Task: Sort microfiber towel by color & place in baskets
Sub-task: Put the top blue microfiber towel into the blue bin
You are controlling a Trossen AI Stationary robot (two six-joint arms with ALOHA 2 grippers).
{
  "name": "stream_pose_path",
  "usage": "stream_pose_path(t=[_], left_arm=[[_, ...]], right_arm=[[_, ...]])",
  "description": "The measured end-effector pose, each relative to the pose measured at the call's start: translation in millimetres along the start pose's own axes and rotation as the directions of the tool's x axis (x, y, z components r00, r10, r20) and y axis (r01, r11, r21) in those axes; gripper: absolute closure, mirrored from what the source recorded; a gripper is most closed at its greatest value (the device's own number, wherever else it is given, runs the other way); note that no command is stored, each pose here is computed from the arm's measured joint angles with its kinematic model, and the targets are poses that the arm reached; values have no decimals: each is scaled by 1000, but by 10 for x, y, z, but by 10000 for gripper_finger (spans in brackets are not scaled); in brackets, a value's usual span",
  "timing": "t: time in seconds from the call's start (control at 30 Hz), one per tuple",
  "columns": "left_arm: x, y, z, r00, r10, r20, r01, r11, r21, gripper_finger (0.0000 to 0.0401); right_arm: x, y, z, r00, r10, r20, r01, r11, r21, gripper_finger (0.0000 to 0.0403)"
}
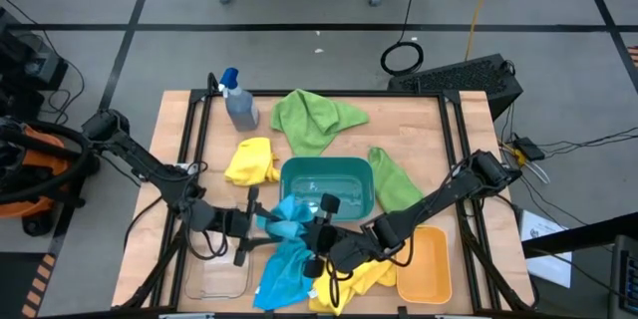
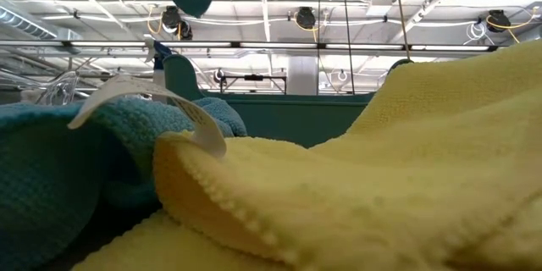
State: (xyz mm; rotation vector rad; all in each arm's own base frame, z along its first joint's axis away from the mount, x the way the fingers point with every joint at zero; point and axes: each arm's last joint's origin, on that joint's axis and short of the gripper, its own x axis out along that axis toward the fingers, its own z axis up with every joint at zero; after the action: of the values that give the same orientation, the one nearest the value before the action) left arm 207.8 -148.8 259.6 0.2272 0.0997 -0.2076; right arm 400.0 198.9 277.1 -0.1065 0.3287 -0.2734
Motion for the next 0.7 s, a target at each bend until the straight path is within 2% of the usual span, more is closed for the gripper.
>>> stream_pose_path(t=[0.13, 0.43, 0.53, 0.7], left_arm=[[-17, -35, 5, 1000, -8, 2, 8, 1000, 10, 144], [-131, -56, 76, 996, 85, 9, -85, 996, 4, 140], [-191, -79, 84, 997, 81, -5, -80, 997, 18, 140], [-242, -122, 89, 998, 58, -12, -58, 998, 30, 140]], right_arm=[[-13, -10, -8, 1000, -2, -16, 2, 1000, -10, 383], [-234, -189, -3, 987, -38, -158, 33, 999, -31, 381], [-319, -288, 6, 976, -62, -209, 59, 998, -22, 381], [-336, -440, -78, 942, -123, -313, 101, 991, -86, 381]])
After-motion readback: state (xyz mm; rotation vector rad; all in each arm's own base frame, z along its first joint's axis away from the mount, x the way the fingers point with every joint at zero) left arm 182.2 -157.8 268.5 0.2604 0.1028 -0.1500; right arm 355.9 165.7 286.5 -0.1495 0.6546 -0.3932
